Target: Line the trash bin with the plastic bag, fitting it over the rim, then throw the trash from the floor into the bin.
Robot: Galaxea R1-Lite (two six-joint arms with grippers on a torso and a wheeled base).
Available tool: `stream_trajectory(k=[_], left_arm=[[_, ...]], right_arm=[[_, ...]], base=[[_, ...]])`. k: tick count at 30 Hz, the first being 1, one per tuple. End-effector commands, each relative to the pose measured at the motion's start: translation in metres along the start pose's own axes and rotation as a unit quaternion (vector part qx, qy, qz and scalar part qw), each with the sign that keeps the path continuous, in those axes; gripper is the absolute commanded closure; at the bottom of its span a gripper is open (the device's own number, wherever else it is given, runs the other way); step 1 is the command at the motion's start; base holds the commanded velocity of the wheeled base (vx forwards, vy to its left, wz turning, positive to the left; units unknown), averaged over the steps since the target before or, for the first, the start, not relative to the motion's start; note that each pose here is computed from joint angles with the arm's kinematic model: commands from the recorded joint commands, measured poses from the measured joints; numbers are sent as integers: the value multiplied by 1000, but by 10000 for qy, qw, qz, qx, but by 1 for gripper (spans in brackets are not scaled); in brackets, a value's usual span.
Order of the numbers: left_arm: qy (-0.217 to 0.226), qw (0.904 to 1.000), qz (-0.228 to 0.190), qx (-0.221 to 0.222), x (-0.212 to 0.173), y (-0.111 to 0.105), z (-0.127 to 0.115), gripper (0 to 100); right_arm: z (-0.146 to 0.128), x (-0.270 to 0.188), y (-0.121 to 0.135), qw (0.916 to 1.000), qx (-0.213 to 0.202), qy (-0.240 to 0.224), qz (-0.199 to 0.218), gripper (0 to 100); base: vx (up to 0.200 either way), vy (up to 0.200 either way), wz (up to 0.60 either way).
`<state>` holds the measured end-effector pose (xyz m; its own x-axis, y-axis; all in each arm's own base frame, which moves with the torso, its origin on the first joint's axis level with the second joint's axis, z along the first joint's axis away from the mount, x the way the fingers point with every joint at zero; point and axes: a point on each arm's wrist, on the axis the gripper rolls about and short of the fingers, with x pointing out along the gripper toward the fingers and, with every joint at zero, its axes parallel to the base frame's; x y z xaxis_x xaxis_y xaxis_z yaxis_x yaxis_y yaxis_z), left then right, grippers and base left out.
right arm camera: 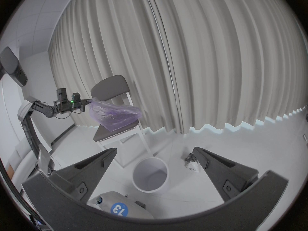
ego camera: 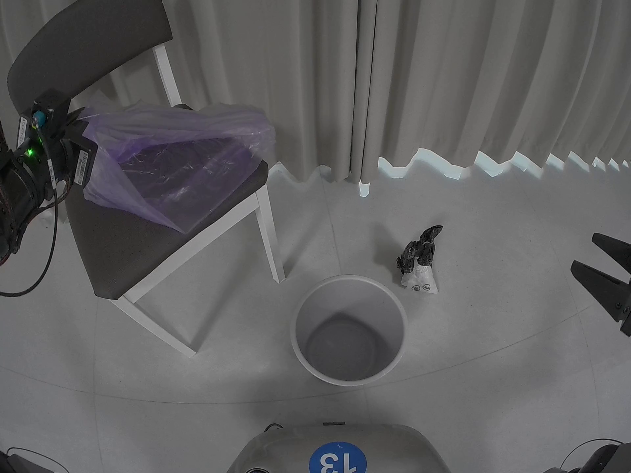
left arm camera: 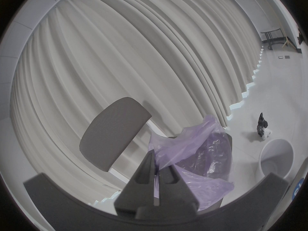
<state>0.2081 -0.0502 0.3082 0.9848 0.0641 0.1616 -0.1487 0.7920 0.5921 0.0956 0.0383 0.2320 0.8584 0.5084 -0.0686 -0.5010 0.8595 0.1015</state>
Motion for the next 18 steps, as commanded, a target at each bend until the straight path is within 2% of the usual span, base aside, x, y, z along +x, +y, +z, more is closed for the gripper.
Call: stream_trajectory(k=[1,5,12,18], left_arm=[[-108,9999,-71,-81,1,-2,6,100],[-280,9994,-155,-157,1,-4,14,100],[-442,9986,-187,-211,8,-4,25,100],[-639,9973,-260,-268,9,5,41,100]], right_arm=[[0,-1,7,9994,113,2,321,0],[0,-2,9,9991,119,-3,398,0],[3,-3,7,9999,70,-112,-46,0],[6,-4,6,9993,53,-201,-314,0]], base=[[0,0,0],[0,0,0],[0,0,0],[0,0,0]])
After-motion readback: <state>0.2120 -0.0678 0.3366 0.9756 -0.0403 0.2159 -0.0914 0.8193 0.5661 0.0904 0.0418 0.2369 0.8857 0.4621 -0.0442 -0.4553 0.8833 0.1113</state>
